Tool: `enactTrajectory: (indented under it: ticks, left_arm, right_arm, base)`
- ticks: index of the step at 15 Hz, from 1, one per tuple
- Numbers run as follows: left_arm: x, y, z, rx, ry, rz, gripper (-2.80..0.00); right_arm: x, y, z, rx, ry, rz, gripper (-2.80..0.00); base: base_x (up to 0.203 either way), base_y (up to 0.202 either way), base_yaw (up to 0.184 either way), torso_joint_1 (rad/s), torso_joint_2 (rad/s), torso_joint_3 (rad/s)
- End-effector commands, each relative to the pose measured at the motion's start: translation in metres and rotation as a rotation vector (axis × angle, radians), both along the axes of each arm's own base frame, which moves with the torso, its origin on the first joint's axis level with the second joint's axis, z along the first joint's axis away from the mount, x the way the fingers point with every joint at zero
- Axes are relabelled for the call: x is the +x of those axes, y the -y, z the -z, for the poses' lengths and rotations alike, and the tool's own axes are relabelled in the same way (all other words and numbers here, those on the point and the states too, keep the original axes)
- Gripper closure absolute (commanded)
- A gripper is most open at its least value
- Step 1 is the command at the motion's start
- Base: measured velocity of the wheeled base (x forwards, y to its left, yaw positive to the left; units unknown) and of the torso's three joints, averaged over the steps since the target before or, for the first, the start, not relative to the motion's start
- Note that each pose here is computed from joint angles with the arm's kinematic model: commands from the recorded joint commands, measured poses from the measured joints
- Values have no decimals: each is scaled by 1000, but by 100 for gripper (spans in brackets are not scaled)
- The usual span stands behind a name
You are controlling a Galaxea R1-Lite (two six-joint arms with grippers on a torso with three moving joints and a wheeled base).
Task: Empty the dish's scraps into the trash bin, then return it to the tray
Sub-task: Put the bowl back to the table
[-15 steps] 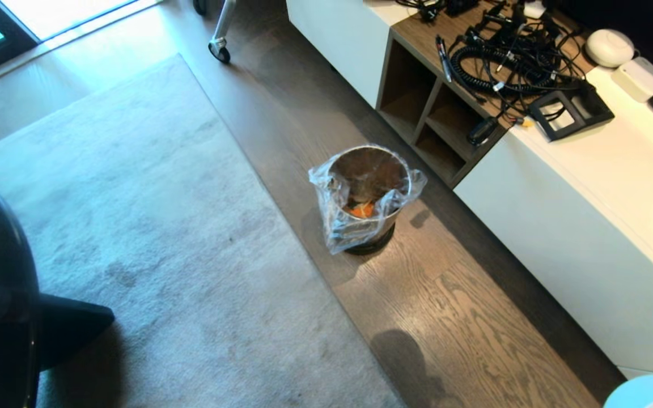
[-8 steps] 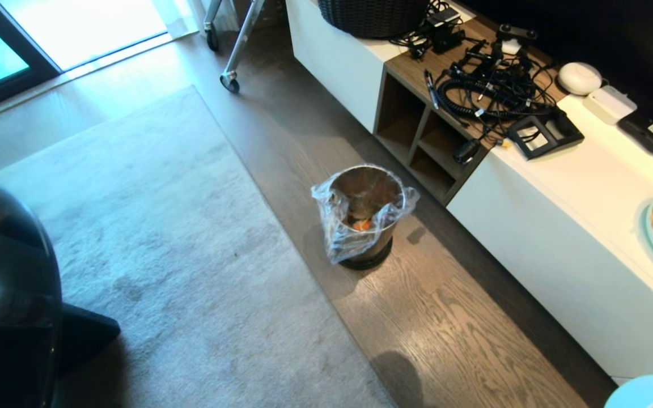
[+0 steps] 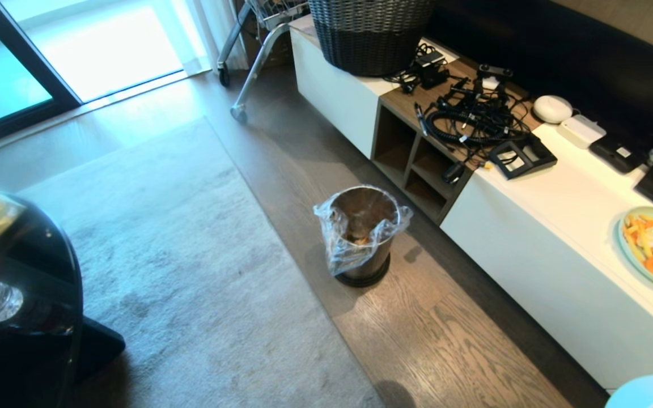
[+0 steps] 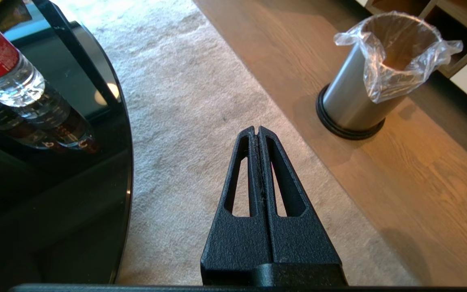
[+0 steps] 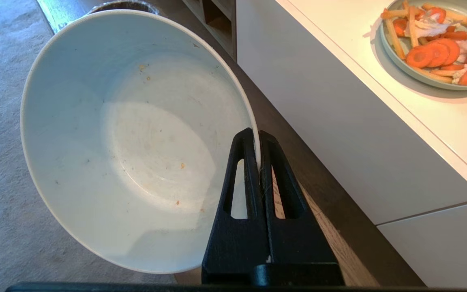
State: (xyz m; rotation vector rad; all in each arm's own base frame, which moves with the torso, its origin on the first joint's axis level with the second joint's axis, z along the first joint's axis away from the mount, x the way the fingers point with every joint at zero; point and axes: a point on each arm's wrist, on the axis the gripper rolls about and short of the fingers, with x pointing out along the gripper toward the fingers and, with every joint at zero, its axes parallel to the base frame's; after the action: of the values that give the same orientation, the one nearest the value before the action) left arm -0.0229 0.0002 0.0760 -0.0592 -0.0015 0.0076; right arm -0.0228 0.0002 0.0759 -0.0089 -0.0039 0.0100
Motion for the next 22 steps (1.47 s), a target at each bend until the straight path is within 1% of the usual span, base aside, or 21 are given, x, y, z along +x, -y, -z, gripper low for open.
enactTrajectory:
  ticks: [1, 22]
  left_arm:
    - [0, 0, 0, -1, 0, 0, 0]
    - [0, 0, 0, -1, 0, 0, 0]
  right_arm:
    - [0, 0, 0, 0, -1, -1, 0]
    - [0, 0, 0, 0, -1, -1, 0]
  base:
    - [0, 0, 0, 2, 7, 198]
    - [0, 0, 0, 1, 2, 203]
